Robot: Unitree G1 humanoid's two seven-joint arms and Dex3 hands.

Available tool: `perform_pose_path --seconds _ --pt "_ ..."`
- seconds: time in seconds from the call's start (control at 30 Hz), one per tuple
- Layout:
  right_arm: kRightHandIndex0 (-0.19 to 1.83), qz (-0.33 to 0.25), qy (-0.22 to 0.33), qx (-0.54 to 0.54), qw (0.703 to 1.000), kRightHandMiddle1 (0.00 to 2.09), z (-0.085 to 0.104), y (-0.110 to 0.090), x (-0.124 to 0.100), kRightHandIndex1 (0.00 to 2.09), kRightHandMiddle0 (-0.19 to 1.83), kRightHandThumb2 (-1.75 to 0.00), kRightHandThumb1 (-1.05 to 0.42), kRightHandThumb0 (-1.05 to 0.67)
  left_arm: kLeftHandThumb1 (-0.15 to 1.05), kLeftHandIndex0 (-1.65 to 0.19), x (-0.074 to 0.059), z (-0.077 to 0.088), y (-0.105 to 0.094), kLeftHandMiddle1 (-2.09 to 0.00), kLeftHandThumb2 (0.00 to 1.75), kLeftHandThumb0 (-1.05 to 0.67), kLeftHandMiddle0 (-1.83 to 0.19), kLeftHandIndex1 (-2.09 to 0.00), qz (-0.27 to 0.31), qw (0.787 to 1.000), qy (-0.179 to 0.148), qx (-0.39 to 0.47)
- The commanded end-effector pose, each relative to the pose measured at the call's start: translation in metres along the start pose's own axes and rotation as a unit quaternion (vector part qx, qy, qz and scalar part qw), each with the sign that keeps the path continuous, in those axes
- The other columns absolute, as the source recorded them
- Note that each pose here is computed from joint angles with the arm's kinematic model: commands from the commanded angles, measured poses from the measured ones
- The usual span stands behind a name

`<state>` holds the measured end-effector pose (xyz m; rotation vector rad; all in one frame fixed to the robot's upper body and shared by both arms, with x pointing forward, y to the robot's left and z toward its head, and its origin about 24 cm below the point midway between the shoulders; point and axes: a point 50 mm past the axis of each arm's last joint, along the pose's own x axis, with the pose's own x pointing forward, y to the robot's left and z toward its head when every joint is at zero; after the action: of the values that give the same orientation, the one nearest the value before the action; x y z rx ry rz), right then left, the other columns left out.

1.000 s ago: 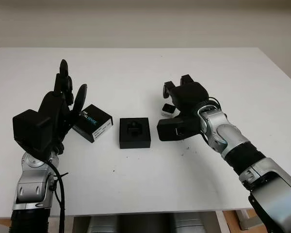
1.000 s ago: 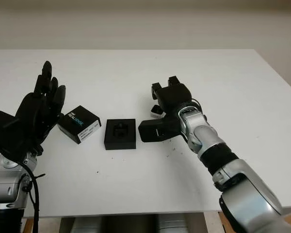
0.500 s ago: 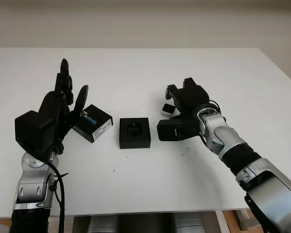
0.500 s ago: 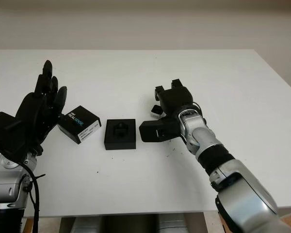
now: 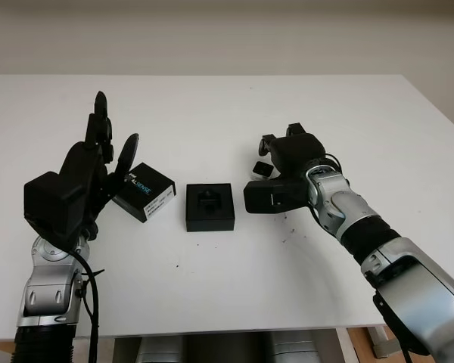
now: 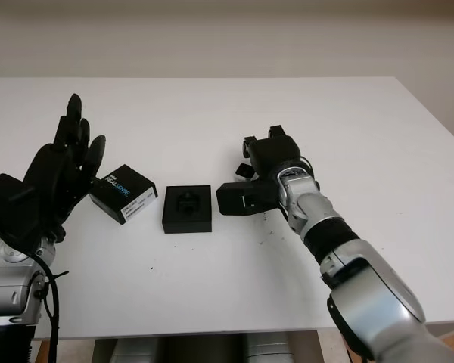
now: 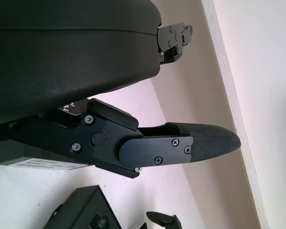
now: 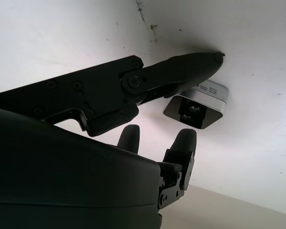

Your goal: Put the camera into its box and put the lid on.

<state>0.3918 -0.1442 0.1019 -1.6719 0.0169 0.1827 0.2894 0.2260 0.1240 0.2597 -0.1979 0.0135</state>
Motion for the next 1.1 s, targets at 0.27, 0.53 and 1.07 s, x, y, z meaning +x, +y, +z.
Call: perform_pose_path --seconds 0.27,0.53,1.07 --pt "-0.19 0.001 -0.006 0.002 1.0 1.25 0.003 0.007 0.001 1.8 0.09 -0.06 -0.94 -0.73 1.05 0.19 0.001 0.003 -0.001 0.0 0.49 -0.82 0.19 0.0 0.001 1.0 -0.007 0.0" --pt "0.11 0.007 -0.017 -0.04 0.999 0.86 0.003 0.011 0.002 1.75 0.33 -0.05 -1.0 -0.55 1.05 0.19 0.0 0.003 0.0 0.0 0.48 -0.83 0.19 0.0 0.001 1.0 -0.007 -0.001" --pt "0.29 -0.049 -0.042 -0.03 0.997 1.39 -0.001 0.015 0.0 2.09 0.29 -0.05 -1.02 -0.35 1.05 0.19 -0.002 0.003 0.001 0.0 0.47 -0.84 0.19 0.0 0.002 1.0 -0.009 -0.004"
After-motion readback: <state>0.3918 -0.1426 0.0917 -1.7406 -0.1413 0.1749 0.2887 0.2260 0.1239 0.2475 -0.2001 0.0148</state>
